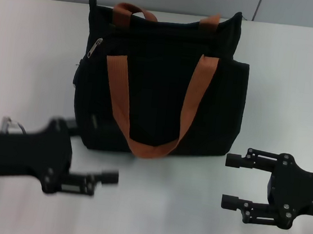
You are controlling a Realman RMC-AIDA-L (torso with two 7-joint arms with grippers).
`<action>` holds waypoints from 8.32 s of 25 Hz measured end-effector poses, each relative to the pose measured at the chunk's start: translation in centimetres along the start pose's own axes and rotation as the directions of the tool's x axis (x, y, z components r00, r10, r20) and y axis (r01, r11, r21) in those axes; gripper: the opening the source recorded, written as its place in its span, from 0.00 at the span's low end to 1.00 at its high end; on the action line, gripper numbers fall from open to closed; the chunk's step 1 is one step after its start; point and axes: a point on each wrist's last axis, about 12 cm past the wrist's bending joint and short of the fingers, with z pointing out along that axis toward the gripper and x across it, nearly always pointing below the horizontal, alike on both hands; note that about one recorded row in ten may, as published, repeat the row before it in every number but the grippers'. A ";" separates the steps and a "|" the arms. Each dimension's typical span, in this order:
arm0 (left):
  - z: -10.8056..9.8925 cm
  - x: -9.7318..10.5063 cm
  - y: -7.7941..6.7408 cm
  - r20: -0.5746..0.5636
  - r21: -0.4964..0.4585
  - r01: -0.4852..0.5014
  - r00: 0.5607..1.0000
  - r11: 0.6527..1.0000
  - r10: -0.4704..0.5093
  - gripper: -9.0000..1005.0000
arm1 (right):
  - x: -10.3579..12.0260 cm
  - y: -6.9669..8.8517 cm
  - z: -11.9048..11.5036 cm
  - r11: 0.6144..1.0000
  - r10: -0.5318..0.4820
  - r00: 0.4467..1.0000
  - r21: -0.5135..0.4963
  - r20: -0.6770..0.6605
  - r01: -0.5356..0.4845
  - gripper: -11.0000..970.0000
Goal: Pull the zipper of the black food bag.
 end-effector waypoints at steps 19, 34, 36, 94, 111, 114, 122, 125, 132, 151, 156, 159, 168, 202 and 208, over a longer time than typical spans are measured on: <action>-5.4 -2.6 6.4 -0.109 -0.456 -0.165 0.986 0.875 0.129 0.83 | -0.1 -0.3 -0.3 1.000 -0.006 1.000 0.014 -0.010 0.006 0.75; -2.5 -2.5 8.5 -0.193 -0.497 -0.274 0.960 0.823 0.203 0.83 | -0.1 -0.3 -0.4 1.000 0.004 1.000 0.022 -0.008 -0.004 0.74; -2.5 -2.5 8.5 -0.186 -0.505 -0.284 0.958 0.815 0.218 0.83 | 0.0 -0.3 -0.4 1.000 0.004 1.000 0.022 -0.008 -0.004 0.74; -1.5 -2.1 5.7 -0.039 -0.534 -0.354 0.918 0.768 0.395 0.04 | -16.4 -10.8 14.4 0.740 0.671 0.734 0.025 -0.100 -0.672 0.46; -1.3 -2.2 5.8 -0.035 -0.527 -0.356 0.916 0.772 0.399 0.04 | -17.2 -10.9 17.2 0.773 0.633 0.752 0.095 -0.182 -0.627 0.43; -1.2 -2.3 5.8 -0.032 -0.523 -0.358 0.915 0.774 0.402 0.04 | -17.4 -10.9 17.6 0.781 0.624 0.757 0.104 -0.194 -0.616 0.43; -1.1 -2.4 5.8 -0.026 -0.517 -0.360 0.913 0.776 0.407 0.04 | -17.4 -10.8 18.2 0.787 0.615 0.761 0.114 -0.204 -0.606 0.43; -1.1 -2.4 5.8 -0.025 -0.517 -0.360 0.913 0.777 0.406 0.04 | -17.4 -10.8 18.4 0.791 0.611 0.763 0.116 -0.209 -0.601 0.43; -1.0 -2.4 5.7 -0.018 -0.508 -0.362 0.912 0.782 0.410 0.04 | -17.4 -10.8 18.6 0.795 0.606 0.766 0.123 -0.215 -0.594 0.43; -0.6 -2.9 6.0 -0.004 -0.497 -0.367 0.907 0.786 0.421 0.04 | -17.5 -10.6 18.7 0.815 0.578 0.784 0.127 -0.226 -0.565 0.43; -0.6 -2.9 5.9 -0.005 -0.492 -0.369 0.907 0.788 0.421 0.04 | -17.5 -10.6 18.7 0.816 0.577 0.785 0.128 -0.225 -0.563 0.42; -0.5 -2.9 6.0 -0.003 -0.491 -0.370 0.906 0.789 0.423 0.04 | -17.5 -10.7 18.7 0.817 0.577 0.786 0.130 -0.223 -0.562 0.42; 0.4 -3.3 6.2 0.008 -0.458 -0.380 0.902 0.804 0.431 0.04 | -17.4 -10.7 18.6 0.815 0.579 0.785 0.135 -0.221 -0.563 0.41; 0.4 -3.6 6.1 0.029 -0.459 -0.379 0.898 0.804 0.440 0.05 | -18.0 -10.6 19.2 0.848 0.531 0.813 0.148 -0.239 -0.509 0.24; 0.1 -3.4 6.0 0.028 -0.467 -0.373 0.900 0.802 0.435 0.05 | -18.1 -10.7 19.1 0.852 0.524 0.819 0.149 -0.235 -0.502 0.20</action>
